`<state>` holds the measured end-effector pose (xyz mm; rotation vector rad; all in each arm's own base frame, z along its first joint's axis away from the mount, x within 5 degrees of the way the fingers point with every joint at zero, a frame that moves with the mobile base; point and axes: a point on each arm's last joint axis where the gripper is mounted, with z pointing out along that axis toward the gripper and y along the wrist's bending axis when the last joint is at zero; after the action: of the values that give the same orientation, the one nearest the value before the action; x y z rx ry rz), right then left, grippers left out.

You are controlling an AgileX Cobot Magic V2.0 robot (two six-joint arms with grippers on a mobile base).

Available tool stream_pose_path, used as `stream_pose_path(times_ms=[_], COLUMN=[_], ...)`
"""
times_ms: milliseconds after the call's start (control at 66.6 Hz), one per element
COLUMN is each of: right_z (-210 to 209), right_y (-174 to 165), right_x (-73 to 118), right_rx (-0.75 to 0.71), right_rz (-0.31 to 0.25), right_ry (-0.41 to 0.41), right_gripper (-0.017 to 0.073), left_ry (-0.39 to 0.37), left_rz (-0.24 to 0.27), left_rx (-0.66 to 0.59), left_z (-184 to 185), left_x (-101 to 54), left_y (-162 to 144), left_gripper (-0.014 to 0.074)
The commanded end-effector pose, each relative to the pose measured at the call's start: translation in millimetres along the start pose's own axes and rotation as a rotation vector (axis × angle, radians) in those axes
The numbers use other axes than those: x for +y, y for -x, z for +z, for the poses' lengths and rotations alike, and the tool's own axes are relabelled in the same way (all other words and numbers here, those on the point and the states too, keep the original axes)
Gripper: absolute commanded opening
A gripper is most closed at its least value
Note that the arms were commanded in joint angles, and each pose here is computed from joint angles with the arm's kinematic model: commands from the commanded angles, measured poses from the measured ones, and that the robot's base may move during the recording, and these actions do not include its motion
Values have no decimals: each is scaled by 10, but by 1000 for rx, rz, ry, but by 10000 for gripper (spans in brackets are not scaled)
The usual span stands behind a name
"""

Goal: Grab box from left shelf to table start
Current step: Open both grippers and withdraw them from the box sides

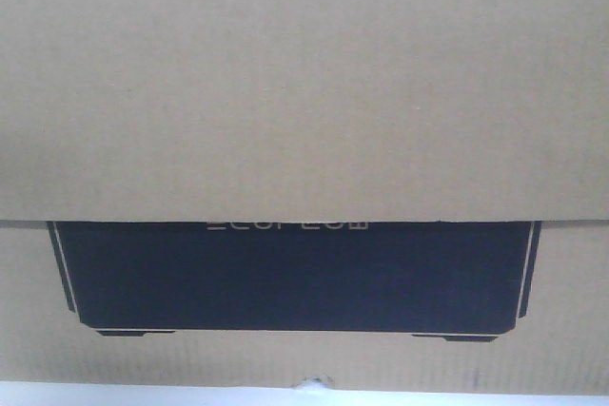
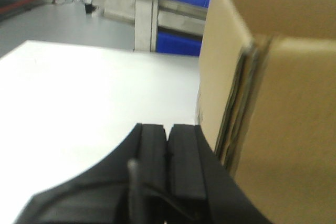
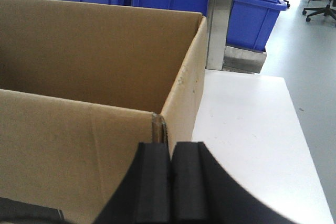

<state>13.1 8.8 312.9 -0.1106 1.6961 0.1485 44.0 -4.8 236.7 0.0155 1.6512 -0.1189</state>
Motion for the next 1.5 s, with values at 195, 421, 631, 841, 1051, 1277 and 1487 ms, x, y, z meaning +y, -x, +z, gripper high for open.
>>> stream_pose_path(times_ms=[195, 421, 631, 841, 1051, 1277, 1487], right_z=[-23, -23, -23, -23, 94, 369, 532], right_y=[148, 148, 148, 148, 28, -502, -1025], right_x=[-6, -6, -6, -6, -75, -139, -183], right_rx=[-98, -98, -98, -98, -114, -108, -116], right_rz=[-11, -11, -11, -11, -100, -95, -89], right_ry=[-10, -10, -10, -10, -82, -129, -153], right_gripper=[57, 57, 57, 57, 57, 57, 57], left_ry=[-28, -27, -27, -27, -27, -27, -27], left_rz=[-1, 1, 1, 1, 1, 1, 1], left_rx=[-97, -2, -2, -2, -2, -2, -2], left_z=[140, 146, 146, 146, 146, 146, 146], left_x=[21, 21, 21, 21, 21, 21, 21], left_y=[-359, -443, -443, -443, -443, -443, -443], left_gripper=[-99, -99, -99, -99, -99, -99, -99])
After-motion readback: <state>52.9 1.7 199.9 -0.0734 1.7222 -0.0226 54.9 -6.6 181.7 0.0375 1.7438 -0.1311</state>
